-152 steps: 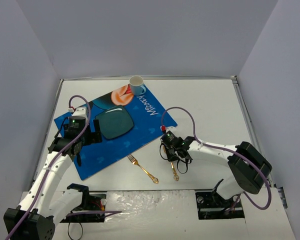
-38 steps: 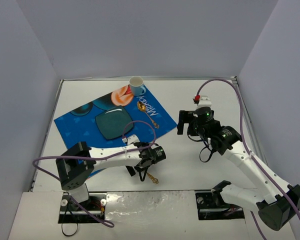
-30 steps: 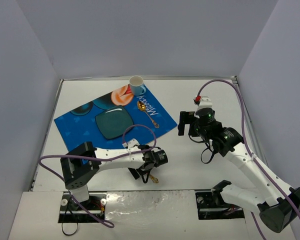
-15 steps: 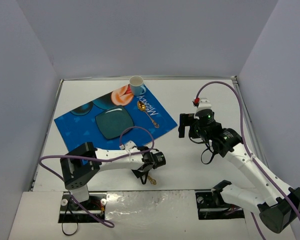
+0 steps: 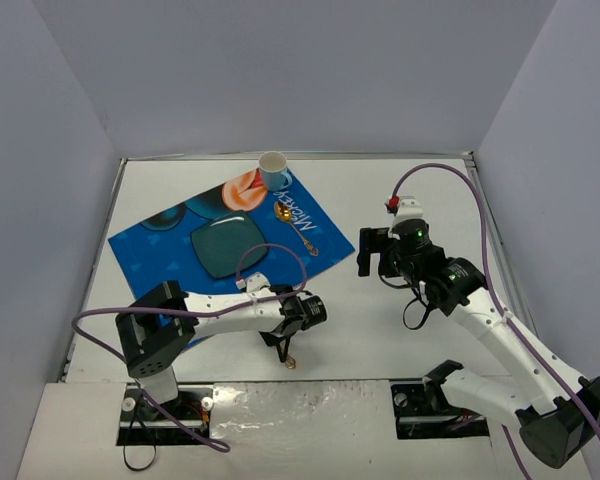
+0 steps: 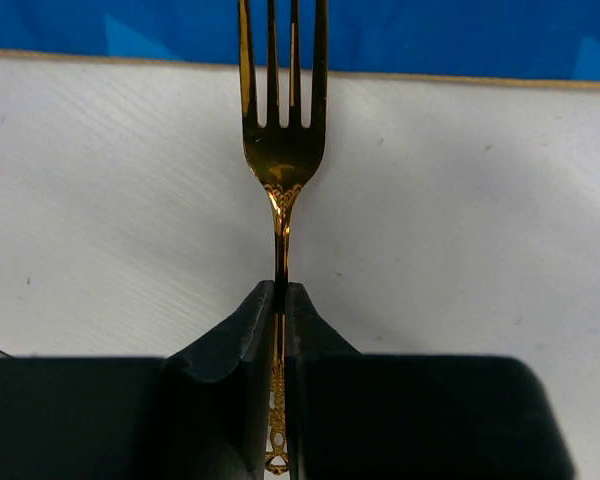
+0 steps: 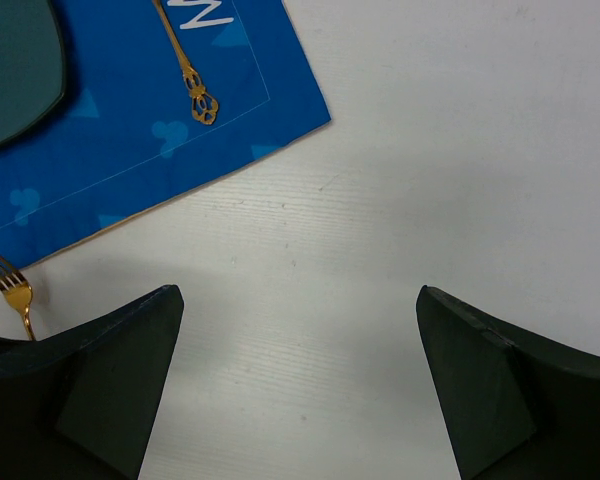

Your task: Set the dinner table for one person

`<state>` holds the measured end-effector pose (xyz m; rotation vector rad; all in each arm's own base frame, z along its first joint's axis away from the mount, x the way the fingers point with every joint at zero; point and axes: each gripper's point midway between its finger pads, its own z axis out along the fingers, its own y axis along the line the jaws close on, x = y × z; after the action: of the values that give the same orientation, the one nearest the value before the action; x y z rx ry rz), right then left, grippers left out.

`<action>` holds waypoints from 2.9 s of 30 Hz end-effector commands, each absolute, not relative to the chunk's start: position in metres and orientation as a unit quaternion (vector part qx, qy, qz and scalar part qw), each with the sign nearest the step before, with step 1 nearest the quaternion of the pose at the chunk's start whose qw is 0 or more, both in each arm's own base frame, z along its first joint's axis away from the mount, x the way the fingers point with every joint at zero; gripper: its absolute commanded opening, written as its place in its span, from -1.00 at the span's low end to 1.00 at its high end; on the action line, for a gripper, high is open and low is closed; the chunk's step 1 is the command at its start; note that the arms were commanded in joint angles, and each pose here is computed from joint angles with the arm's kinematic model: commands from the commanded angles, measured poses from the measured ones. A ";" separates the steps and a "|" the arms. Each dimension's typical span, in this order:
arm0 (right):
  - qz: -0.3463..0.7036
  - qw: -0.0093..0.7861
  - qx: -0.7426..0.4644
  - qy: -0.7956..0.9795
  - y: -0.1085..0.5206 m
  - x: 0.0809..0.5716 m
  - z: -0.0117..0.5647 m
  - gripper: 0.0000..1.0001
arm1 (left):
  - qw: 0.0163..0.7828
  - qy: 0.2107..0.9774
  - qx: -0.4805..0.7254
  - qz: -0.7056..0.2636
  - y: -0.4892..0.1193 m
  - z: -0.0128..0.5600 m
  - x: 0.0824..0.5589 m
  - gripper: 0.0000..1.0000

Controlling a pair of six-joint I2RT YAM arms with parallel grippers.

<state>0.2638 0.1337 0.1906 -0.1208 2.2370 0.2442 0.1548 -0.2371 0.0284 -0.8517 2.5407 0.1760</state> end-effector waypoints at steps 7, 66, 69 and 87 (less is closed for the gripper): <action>0.110 0.454 -0.044 0.883 0.135 0.269 0.206 1.00 | 0.294 0.921 -0.243 0.079 -0.184 0.122 0.204 -1.00; 0.081 0.446 -0.048 0.890 0.128 0.278 0.198 1.00 | 0.232 0.921 -0.307 0.064 0.025 0.029 0.305 -1.00; 0.081 0.451 -0.047 0.888 0.127 0.278 0.201 1.00 | 0.232 0.917 -0.317 0.067 0.031 0.030 0.303 -0.97; 0.077 0.554 -0.047 0.827 0.109 0.277 0.286 1.00 | 0.367 0.873 -0.319 0.029 0.033 0.188 0.279 0.61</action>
<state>0.2692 0.1238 0.2192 -0.1495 2.1584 0.2134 0.2833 0.0253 0.1056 -0.8904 2.4177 0.1055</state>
